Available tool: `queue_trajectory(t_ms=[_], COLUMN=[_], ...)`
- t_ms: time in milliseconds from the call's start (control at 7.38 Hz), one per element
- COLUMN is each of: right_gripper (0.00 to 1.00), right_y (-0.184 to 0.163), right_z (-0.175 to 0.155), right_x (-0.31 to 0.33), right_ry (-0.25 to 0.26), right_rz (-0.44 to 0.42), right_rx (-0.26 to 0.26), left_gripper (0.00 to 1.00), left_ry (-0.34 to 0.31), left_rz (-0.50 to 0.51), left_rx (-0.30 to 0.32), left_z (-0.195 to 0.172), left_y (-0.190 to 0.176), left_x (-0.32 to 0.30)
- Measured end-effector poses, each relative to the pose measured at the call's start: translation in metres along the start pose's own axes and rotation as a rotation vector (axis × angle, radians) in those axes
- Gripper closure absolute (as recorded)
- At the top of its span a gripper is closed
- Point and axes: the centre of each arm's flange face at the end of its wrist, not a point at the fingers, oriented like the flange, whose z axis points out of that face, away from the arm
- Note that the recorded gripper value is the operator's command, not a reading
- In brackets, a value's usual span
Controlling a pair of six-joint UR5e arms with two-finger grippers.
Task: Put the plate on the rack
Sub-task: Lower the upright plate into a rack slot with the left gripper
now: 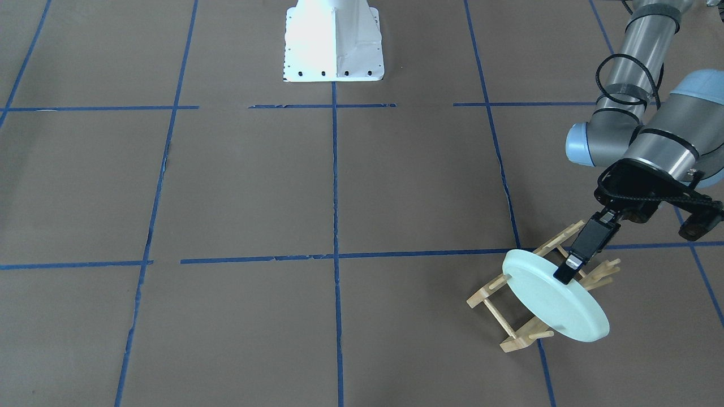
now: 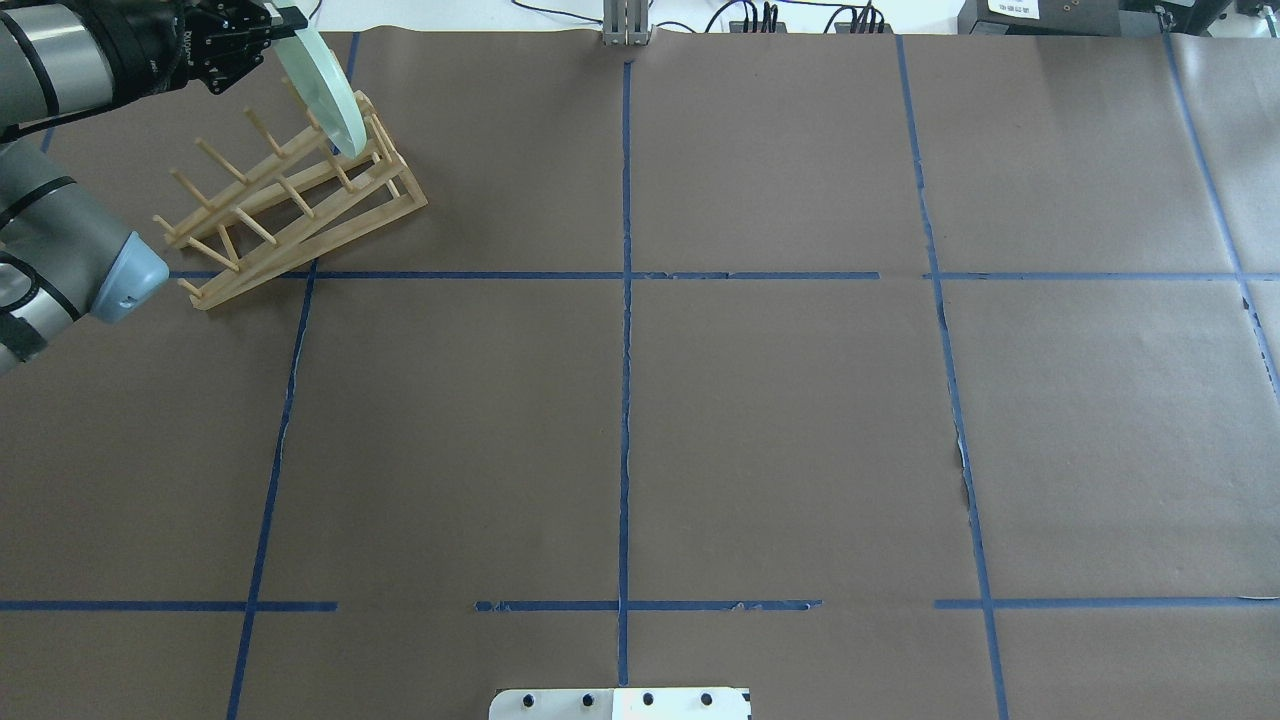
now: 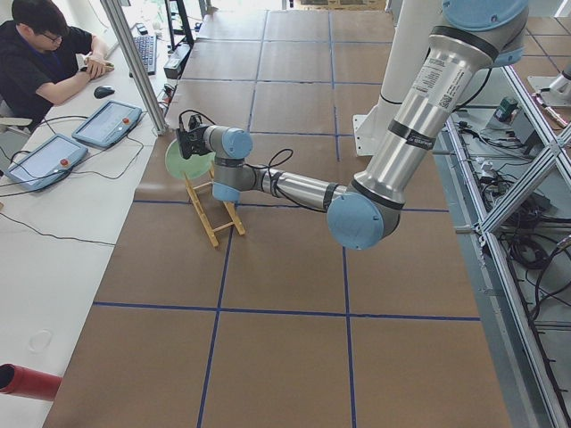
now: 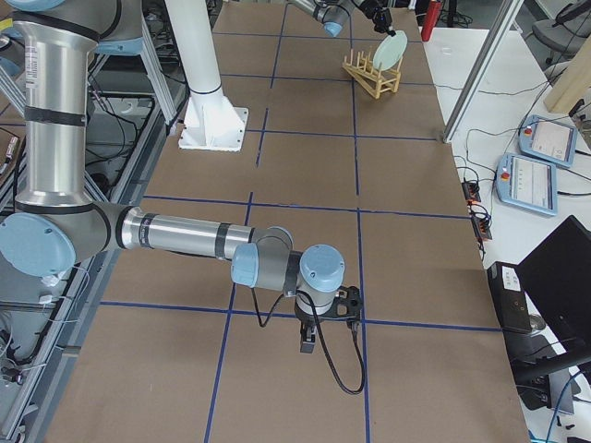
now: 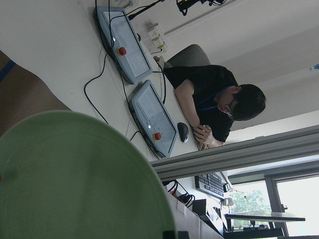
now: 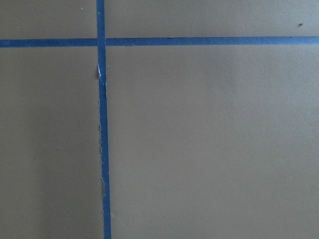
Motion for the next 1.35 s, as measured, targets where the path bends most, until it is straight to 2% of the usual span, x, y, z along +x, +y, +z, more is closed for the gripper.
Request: queue_trajectory(t_ms=[135, 271, 406, 948, 1219, 1355], right_gripper=[0.00, 0.00, 0.00, 0.00, 0.00, 0.00], right_y=[0.000, 0.000, 0.000, 0.000, 0.000, 0.000], right_z=[0.000, 0.000, 0.000, 0.000, 0.000, 0.000], right_x=[0.000, 0.000, 0.000, 0.000, 0.000, 0.000], right_ry=[0.000, 0.000, 0.000, 0.000, 0.000, 0.000], right_rz=[0.000, 0.000, 0.000, 0.000, 0.001, 0.000], right_rx=[0.000, 0.000, 0.000, 0.000, 0.000, 0.000], left_gripper=[1.00, 0.26, 0.00, 0.00, 0.00, 0.00], left_ry=[-0.007, -0.011, -0.014, -0.022, -0.039, -0.073], left_rz=[0.012, 0.017, 0.019, 0.067, 0.186, 0.254], left_rx=[0.001, 0.002, 0.002, 0.004, 0.006, 0.007], left_z=[0.002, 0.003, 0.004, 0.004, -0.001, -0.007], left_y=[-0.001, -0.001, -0.001, -0.003, -0.006, -0.008], left_x=[-0.003, -0.005, -0.006, -0.009, -0.015, -0.025])
